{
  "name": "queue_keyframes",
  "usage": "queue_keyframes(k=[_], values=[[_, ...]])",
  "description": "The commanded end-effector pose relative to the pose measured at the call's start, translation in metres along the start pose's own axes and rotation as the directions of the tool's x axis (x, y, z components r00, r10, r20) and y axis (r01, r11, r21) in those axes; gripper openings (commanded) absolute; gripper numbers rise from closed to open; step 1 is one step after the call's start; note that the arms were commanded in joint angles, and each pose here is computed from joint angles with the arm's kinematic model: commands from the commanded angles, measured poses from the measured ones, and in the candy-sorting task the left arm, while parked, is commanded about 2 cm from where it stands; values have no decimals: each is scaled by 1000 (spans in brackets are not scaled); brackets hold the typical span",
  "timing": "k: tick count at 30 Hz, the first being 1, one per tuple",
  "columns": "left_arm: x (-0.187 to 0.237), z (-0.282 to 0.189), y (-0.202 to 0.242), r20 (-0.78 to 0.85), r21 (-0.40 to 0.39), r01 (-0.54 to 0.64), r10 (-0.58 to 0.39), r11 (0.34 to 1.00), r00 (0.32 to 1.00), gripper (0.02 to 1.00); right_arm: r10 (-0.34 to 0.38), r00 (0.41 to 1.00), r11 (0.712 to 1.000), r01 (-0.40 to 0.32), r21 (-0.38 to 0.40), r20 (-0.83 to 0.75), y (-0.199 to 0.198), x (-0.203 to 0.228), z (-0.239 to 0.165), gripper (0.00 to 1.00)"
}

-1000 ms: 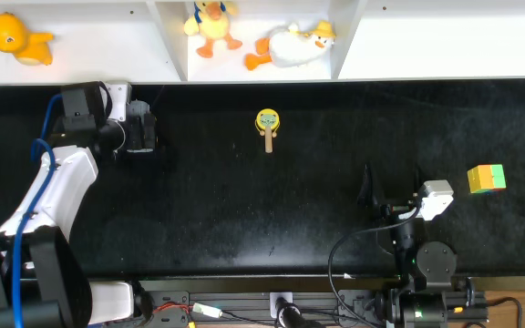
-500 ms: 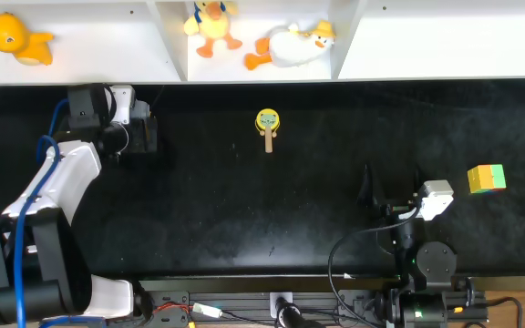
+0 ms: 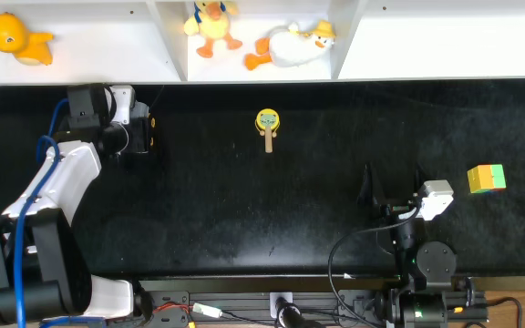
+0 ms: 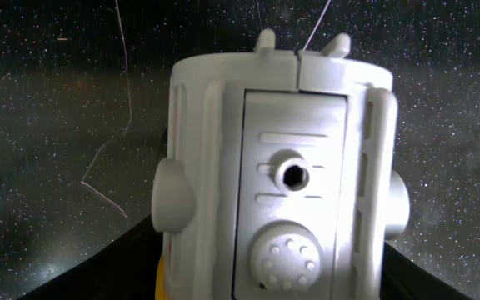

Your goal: Store Toys

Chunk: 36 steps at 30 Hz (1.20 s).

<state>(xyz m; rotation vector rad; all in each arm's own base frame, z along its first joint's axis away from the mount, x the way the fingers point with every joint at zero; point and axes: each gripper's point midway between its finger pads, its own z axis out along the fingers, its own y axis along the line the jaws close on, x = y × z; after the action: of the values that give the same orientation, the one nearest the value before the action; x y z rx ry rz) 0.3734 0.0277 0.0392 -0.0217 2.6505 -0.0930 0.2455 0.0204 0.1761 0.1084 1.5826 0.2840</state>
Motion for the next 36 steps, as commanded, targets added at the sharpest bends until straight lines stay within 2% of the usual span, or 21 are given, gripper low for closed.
queue_keyframes(k=[1,4,9,17,27,36], values=[[8,1,-4,-29,6,3,-3,1000,1000,421,-3,1000,1000,3,-8,-1,1,3,0,993],[4,-7,-4,-31,5,8,-8,1000,999,314,-3,1000,1000,3,-8,-1,1,3,0,993],[-19,-38,-6,-3,3,4,-4,1000,1000,36,-3,1000,1000,3,-8,-1,1,3,0,996],[-65,-82,-6,176,-23,-12,15,1000,984,36,-3,1000,1000,3,-9,-1,1,3,0,996],[-125,-78,-1,396,-44,-32,47,998,917,36,-3,1000,1000,3,-8,-1,1,3,0,998],[-147,-62,2,431,-28,1,11,1000,903,36,-3,1000,1000,3,-9,-1,1,3,0,996]])
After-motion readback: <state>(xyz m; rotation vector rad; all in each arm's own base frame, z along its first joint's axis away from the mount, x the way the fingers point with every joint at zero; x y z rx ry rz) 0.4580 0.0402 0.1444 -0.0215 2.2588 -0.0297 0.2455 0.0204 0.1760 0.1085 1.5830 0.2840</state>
